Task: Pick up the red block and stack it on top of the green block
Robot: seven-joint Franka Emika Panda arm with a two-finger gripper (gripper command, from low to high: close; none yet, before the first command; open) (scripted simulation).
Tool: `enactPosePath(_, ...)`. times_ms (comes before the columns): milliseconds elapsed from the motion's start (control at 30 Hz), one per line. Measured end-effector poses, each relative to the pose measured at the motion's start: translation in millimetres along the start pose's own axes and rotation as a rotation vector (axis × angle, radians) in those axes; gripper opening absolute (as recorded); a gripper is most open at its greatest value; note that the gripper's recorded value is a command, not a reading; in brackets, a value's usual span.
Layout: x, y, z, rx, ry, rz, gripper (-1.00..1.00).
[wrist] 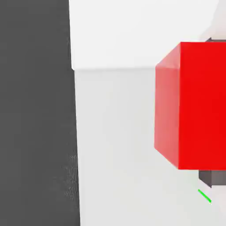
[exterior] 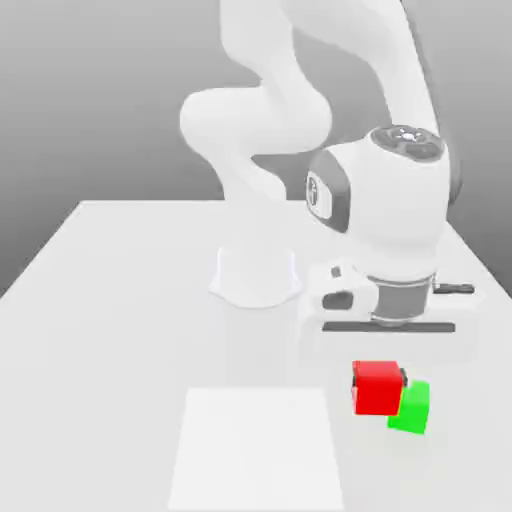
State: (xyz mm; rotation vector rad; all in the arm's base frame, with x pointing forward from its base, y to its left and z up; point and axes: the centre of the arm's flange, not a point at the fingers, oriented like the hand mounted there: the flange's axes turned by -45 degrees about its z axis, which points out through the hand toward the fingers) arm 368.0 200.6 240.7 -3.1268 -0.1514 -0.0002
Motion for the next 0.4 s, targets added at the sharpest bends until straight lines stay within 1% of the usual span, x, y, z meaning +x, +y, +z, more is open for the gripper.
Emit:
enactPosePath(67,-17.6,-16.5,-1.6,-0.007,0.000,-0.039,-1.00)
enactPosePath(267,-18.1,-12.5,44.7,-0.013,0.003,-0.026,-1.00)
enactPosePath(300,-19.4,-12.6,54.2,-0.012,0.002,-0.027,1.00)
enactPosePath(400,-19.4,-12.6,54.2,-0.012,0.002,-0.027,1.00)
